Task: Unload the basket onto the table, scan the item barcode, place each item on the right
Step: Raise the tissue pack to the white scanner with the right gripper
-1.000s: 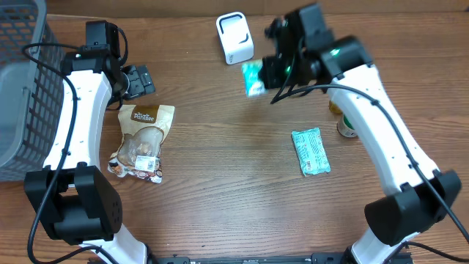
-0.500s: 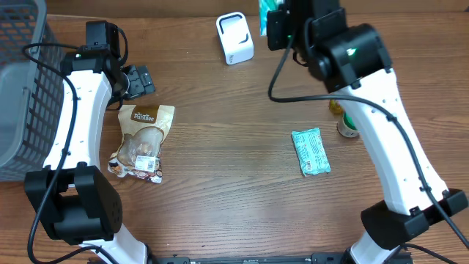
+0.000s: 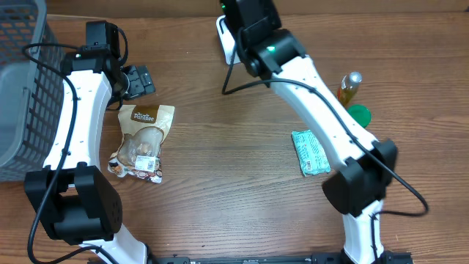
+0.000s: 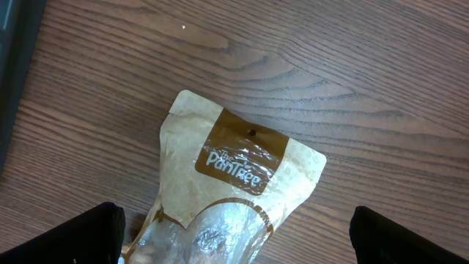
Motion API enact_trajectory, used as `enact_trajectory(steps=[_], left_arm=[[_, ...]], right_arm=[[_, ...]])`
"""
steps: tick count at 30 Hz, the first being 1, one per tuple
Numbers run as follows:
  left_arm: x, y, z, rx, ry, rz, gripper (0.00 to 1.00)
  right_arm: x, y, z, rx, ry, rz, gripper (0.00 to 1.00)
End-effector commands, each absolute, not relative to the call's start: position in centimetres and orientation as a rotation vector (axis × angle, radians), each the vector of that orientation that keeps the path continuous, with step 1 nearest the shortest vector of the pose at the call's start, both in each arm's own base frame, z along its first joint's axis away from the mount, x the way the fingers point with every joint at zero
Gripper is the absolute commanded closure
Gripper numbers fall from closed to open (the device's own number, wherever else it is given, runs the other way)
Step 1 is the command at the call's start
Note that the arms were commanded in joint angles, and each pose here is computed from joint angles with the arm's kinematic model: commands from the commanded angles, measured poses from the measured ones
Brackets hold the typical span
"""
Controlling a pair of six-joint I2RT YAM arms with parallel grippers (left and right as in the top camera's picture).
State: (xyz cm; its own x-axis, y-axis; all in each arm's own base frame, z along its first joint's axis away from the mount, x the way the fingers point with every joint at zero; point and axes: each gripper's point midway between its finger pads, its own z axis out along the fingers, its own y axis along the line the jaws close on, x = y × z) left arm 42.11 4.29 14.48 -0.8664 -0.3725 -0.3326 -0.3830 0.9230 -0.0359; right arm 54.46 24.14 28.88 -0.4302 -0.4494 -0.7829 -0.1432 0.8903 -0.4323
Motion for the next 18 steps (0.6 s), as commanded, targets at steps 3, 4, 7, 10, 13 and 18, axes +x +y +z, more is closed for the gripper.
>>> enact_trajectory(steps=[3,4,7,10,13,18], left_arm=[[42.3,4.3,15.1,-0.547,2.728,0.057,0.00],[42.3,4.3,15.1,-0.548,2.728,0.056,0.01],[42.3,4.3,15.1,-0.548,2.728,0.056,0.01],[42.3,4.3,15.1,-0.548,2.728,0.056,0.00],[42.3,4.3,15.1,-0.548,2.728,0.056,0.00],[42.3,4.3,15.1,-0.548,2.728,0.056,0.00]], right_arm=[[56.7,25.0,25.2,-0.608,1.973,-0.525,0.96],[57.1,25.3,24.5,-0.630,1.965,-0.538,0.96],[58.2,26.0,22.7,-0.710,1.937,-0.587,0.96],[58.8,26.5,21.3,-0.753,1.925,-0.599,0.96],[59.5,26.7,20.4,-0.740,1.915,-0.598,0.96],[60.6,26.1,18.9,-0.755,1.916,-0.604,0.96]])
